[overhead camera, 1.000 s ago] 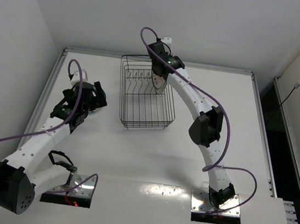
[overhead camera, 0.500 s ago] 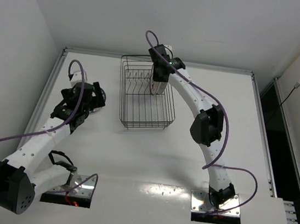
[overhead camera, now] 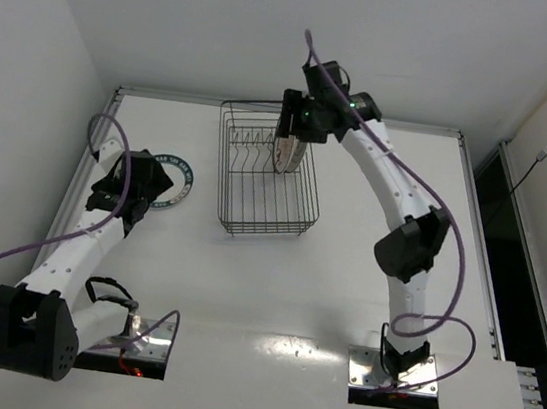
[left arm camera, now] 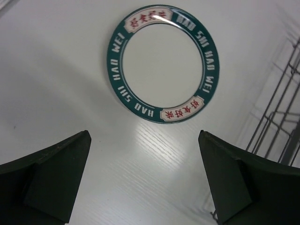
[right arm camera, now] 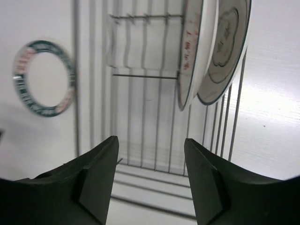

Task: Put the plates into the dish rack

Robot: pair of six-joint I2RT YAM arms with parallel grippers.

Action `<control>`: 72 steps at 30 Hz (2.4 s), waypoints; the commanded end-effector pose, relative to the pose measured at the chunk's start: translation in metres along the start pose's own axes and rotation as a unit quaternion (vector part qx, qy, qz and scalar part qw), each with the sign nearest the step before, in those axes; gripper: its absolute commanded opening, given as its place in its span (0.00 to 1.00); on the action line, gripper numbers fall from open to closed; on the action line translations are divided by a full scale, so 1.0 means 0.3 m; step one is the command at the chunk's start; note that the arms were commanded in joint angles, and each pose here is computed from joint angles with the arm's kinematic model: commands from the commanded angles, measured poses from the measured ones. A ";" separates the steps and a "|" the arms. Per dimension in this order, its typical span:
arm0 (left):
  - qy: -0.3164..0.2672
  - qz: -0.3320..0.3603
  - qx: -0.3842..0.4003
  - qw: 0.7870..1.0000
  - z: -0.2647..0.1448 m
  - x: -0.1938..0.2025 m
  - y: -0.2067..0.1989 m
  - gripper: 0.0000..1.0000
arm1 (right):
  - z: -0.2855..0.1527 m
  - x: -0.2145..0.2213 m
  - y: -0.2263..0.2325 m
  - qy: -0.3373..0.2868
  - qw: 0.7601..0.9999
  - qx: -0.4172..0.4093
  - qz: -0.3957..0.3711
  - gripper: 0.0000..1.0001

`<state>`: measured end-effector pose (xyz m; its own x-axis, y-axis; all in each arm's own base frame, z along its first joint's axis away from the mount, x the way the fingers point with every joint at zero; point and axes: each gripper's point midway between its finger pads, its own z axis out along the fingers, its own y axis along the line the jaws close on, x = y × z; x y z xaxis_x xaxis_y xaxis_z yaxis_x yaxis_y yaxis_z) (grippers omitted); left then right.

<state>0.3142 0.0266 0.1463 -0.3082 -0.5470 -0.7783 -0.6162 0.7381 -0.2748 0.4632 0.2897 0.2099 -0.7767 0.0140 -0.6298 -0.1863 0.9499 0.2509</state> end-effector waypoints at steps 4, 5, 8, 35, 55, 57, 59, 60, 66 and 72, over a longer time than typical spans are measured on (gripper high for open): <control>0.061 -0.218 0.001 0.974 0.115 0.089 0.075 0.99 | -0.389 -0.132 0.116 -0.059 0.986 -0.152 -0.022 0.63; 0.058 -0.264 0.000 0.963 0.135 0.083 0.098 0.99 | -0.399 -0.116 0.107 -0.049 0.985 -0.161 -0.032 0.63; 0.068 -0.329 0.024 0.942 0.192 0.127 0.109 0.99 | -0.441 -0.072 0.067 -0.034 0.985 -0.160 -0.048 0.65; 0.116 -0.381 0.044 0.916 0.478 0.126 -0.003 0.00 | -0.486 -0.091 -0.160 -0.035 0.988 -0.147 -0.014 0.70; 0.077 -0.253 0.401 0.877 -0.172 -0.267 -0.524 0.00 | -0.478 -0.150 0.050 -0.022 0.893 -0.449 0.030 0.70; 0.115 -0.233 0.425 0.867 -0.225 -0.188 -0.575 0.00 | -0.449 -0.135 0.042 -0.011 0.893 -0.447 0.041 0.70; 0.138 -0.211 0.452 0.856 -0.285 -0.135 -0.626 0.00 | -0.433 -0.115 0.057 0.001 0.889 -0.457 0.039 0.70; 0.137 -0.206 0.464 0.851 -0.314 -0.134 -0.641 0.00 | -0.420 -0.100 0.052 0.007 0.889 -0.455 0.044 0.70; 0.166 -0.198 0.498 0.828 -0.388 -0.074 -0.732 0.00 | -0.381 -0.048 0.050 0.030 0.890 -0.452 0.057 0.70; 0.175 -0.197 0.500 0.825 -0.410 -0.064 -0.757 0.00 | -0.347 0.000 0.029 0.048 0.895 -0.438 0.072 0.70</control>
<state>0.3690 -0.1749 0.2679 -0.5396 -0.7693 -0.3421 0.0733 0.3619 -0.9293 0.4038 0.2617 0.2838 -0.8837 0.0645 -0.4635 -0.4132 0.3574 0.8376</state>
